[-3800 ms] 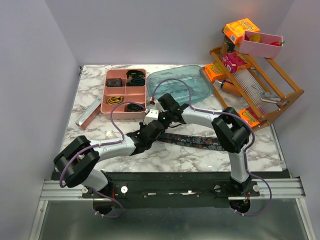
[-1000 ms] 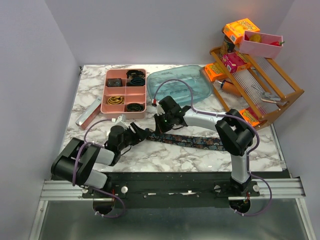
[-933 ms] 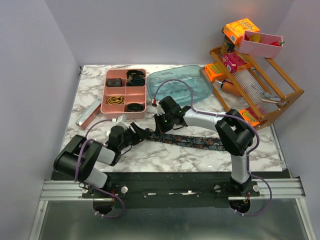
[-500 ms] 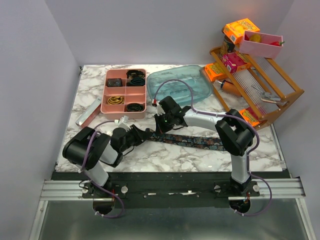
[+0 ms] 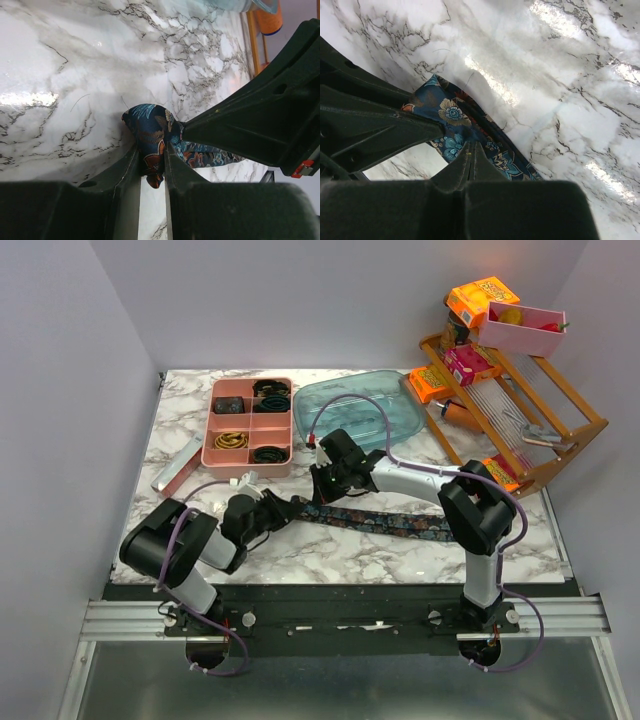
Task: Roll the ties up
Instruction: Roll the tie at the center of the board.
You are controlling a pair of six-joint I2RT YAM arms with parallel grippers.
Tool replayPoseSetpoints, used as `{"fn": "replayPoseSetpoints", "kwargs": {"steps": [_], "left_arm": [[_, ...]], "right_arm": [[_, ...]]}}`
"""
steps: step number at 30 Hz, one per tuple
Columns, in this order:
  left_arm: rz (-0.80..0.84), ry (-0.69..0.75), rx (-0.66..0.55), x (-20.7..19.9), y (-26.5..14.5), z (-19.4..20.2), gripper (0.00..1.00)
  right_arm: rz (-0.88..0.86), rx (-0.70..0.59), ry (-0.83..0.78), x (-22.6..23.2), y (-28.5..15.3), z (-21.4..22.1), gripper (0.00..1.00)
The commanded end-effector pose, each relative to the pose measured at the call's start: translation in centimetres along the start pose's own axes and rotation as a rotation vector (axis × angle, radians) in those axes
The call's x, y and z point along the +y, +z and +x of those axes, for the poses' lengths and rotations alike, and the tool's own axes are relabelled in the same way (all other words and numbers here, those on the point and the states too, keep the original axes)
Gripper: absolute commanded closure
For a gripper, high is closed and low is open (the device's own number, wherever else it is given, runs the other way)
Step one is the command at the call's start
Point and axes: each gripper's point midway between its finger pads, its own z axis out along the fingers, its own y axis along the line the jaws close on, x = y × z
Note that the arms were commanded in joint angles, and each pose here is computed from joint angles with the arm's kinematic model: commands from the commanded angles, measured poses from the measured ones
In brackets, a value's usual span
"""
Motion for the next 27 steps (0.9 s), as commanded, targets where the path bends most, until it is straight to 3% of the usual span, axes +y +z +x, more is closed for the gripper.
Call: {"fn": "replayPoseSetpoints", "kwargs": {"steps": [1, 10, 27], "left_arm": [[-0.058, 0.057, -0.030, 0.4, 0.1, -0.8, 0.89], [-0.184, 0.199, -0.065, 0.3, -0.4, -2.2, 0.90], [-0.258, 0.368, -0.062, -2.1, 0.7, -2.1, 0.92]], "right_arm": [[0.030, -0.007, -0.016, -0.3, -0.7, 0.2, 0.99], [0.056, 0.020, -0.032, -1.0, -0.2, 0.8, 0.99], [-0.024, 0.054, -0.013, 0.5, 1.9, 0.8, 0.99]]}}
